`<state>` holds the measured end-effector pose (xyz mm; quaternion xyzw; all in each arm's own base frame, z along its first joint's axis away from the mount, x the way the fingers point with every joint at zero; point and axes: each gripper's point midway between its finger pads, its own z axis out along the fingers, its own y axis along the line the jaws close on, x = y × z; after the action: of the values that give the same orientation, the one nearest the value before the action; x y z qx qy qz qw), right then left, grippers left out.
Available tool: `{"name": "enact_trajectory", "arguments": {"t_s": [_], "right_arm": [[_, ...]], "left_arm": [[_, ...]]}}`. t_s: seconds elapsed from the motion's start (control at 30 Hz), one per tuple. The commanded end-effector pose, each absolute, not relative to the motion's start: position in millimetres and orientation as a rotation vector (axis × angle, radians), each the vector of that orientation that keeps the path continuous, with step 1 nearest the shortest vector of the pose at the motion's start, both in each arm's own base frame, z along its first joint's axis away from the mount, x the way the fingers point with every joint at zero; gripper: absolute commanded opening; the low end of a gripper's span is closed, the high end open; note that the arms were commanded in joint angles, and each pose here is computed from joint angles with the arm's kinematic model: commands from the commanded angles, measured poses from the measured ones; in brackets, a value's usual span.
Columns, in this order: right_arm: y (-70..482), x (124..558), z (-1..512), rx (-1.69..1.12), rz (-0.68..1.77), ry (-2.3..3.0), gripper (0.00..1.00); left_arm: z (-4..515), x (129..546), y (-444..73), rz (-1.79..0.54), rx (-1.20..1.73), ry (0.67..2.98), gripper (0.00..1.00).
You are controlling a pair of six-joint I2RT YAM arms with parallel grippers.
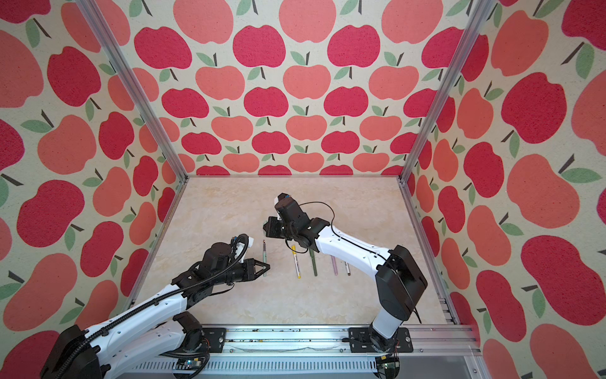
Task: Insert the pens into the pen caps
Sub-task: 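Lift the cap with the right gripper above the left gripper's pen nib, then lower the cap onto the fountain pen nib with the right gripper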
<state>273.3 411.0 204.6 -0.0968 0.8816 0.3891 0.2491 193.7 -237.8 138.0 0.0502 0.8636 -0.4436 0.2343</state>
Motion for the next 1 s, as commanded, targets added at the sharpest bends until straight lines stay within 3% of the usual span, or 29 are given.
{"name": "enact_trajectory", "arguments": {"t_s": [0.0,0.97], "right_arm": [[416.4,269.0,206.1,-0.267,1.103,2.396,0.04],[420.0,260.2,190.1,-0.304,1.068,2.43,0.04]], "left_arm": [[154.9,201.3,-242.3,-1.222,0.155,2.315,0.0],[155.0,202.6,-240.2,-1.207,0.143,2.305,0.0]]}}
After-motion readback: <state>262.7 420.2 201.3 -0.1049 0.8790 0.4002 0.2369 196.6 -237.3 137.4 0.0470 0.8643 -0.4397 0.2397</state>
